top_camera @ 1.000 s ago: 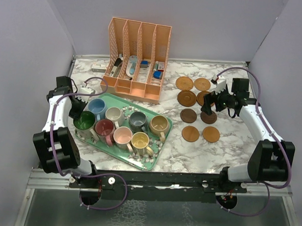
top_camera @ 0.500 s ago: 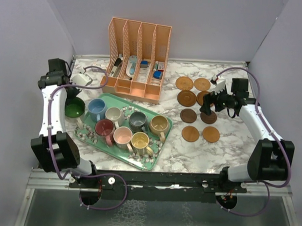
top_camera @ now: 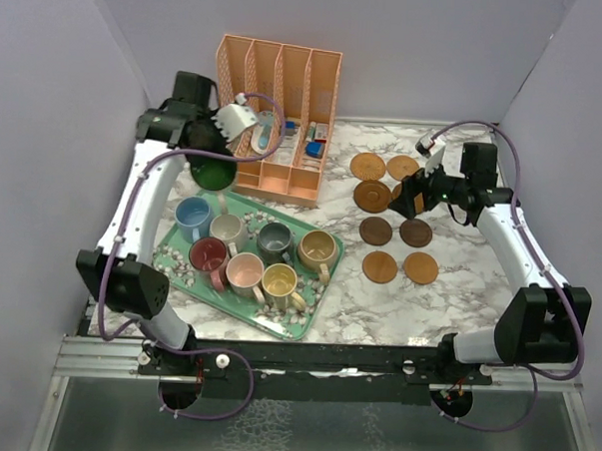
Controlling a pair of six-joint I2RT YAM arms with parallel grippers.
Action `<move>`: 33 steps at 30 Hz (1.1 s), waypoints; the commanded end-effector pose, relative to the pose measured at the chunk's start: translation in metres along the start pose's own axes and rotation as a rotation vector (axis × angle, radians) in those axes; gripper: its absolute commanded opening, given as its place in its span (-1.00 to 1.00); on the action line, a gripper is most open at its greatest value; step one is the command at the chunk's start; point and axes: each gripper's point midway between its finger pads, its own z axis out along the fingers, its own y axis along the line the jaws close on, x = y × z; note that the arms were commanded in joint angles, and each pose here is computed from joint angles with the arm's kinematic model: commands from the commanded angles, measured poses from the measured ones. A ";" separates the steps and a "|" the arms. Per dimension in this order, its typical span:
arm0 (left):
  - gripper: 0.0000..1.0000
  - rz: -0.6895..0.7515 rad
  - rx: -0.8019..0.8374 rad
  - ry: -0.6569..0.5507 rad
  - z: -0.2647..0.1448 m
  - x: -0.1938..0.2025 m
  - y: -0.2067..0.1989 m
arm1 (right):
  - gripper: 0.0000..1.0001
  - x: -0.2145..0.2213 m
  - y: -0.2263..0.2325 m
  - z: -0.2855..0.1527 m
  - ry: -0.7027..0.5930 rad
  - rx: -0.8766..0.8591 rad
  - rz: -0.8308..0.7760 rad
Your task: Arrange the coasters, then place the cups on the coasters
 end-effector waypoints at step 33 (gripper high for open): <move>-1.00 -0.167 0.261 -0.475 0.055 -0.299 -0.189 | 0.43 -0.103 0.044 0.017 -0.259 -0.121 0.128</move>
